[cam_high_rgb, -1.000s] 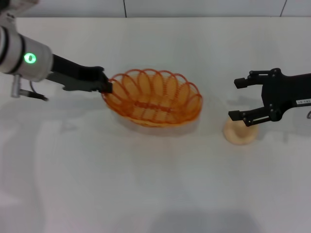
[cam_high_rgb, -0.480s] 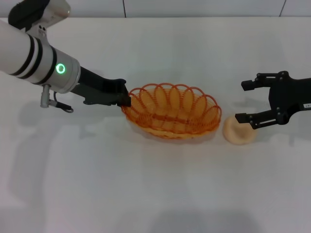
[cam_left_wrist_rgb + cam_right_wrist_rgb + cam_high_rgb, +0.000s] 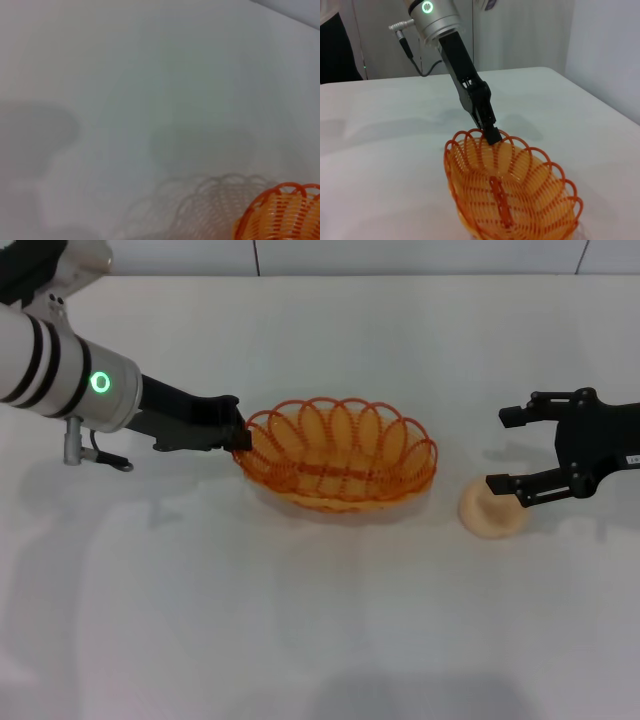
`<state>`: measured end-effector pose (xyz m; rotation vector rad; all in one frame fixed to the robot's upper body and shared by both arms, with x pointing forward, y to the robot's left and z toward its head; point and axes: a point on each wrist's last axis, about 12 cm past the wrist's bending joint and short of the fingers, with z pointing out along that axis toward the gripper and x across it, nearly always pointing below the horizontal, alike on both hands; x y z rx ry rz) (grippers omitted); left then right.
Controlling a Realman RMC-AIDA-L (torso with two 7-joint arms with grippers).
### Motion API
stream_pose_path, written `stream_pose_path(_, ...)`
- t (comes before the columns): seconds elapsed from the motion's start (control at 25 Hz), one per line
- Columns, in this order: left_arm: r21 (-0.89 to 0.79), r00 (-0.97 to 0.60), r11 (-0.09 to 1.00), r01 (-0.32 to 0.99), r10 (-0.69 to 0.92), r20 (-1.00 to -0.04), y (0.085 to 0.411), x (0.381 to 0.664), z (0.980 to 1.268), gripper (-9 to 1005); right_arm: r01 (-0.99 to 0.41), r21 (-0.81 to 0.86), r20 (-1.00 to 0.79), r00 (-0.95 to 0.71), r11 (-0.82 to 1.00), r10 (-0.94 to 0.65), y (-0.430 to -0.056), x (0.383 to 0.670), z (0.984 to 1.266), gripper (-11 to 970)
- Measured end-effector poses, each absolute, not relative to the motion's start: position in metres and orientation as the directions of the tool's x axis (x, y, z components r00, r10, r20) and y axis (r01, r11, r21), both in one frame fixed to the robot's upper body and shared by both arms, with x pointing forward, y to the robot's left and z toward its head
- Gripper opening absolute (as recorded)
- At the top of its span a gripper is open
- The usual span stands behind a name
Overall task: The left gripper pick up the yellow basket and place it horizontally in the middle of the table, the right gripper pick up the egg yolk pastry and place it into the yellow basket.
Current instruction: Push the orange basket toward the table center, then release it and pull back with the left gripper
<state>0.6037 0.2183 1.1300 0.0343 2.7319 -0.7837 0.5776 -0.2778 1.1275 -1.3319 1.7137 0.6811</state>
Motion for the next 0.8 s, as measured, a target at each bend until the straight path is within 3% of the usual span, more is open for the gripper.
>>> stream_pose_path(0.68, -0.52, -0.956, 0.848, 0.105, -0.059, -0.288, 0.2182, 0.6039, 1.1284, 61, -0.954, -0.094, -0.862, -0.066, 0.286, -0.503, -0.2769, 0.5784, 1.1265, 830)
stream_pose_path(0.8, -0.533, -0.958, 0.839, 0.105, -0.059, -0.282, 0.2172, 0.603, 1.1288, 122, -0.954, -0.097, -0.861, -0.063, 0.285, -0.504, -0.277, 0.5785, 1.1264, 829)
